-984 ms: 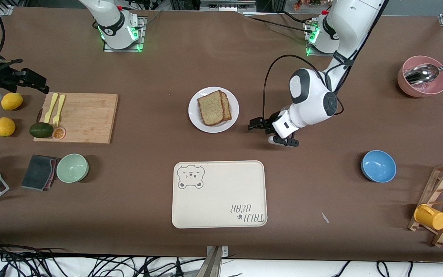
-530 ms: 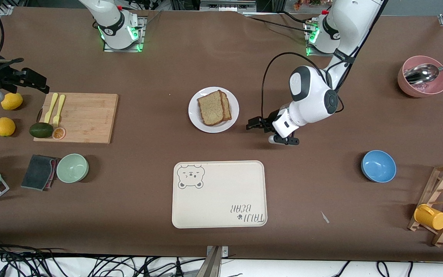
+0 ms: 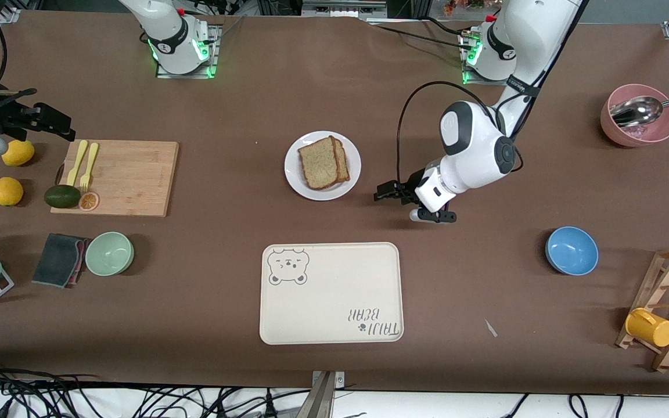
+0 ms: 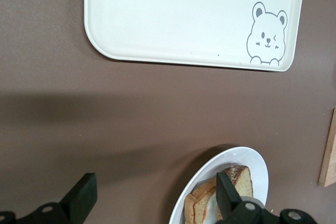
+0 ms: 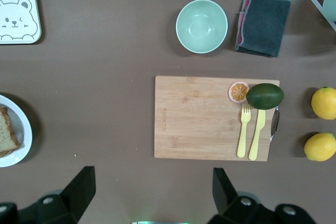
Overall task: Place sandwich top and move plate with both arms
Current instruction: 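Lower the left gripper and close it on the plate rim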
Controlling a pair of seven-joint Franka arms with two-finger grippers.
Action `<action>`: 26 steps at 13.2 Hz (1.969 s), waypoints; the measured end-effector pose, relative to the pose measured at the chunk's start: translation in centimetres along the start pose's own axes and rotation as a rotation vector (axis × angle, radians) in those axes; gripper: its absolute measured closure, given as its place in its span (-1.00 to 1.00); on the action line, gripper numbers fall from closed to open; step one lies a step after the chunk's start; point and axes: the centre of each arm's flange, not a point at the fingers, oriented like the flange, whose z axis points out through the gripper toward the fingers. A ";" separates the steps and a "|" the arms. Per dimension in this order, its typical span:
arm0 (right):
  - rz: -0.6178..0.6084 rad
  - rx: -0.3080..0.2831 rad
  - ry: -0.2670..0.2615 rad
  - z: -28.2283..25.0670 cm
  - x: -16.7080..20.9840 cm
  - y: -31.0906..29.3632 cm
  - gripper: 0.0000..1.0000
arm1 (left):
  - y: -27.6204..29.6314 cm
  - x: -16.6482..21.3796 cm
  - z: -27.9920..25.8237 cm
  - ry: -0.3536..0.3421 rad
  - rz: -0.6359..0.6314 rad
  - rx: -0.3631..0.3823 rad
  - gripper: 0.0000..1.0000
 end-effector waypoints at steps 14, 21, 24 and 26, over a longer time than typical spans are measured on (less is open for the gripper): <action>-0.035 -0.031 -0.005 0.3 0.2 -1.9 -0.97 | -4.3 -4.8 7.9 -0.068 -0.024 -0.350 -1.00; -0.029 -0.030 -0.005 0.3 0.2 -1.6 -0.97 | -3.8 -12.0 10.6 -0.088 -0.050 -0.439 -0.97; -0.029 -0.030 -0.006 0.3 0.2 -1.6 -0.97 | -4.8 -13.4 10.7 -0.080 -0.050 -0.436 -0.80; -0.029 -0.030 -0.007 0.3 0.2 -1.6 -0.97 | -5.5 -14.1 11.1 -0.057 -0.051 -0.447 -0.81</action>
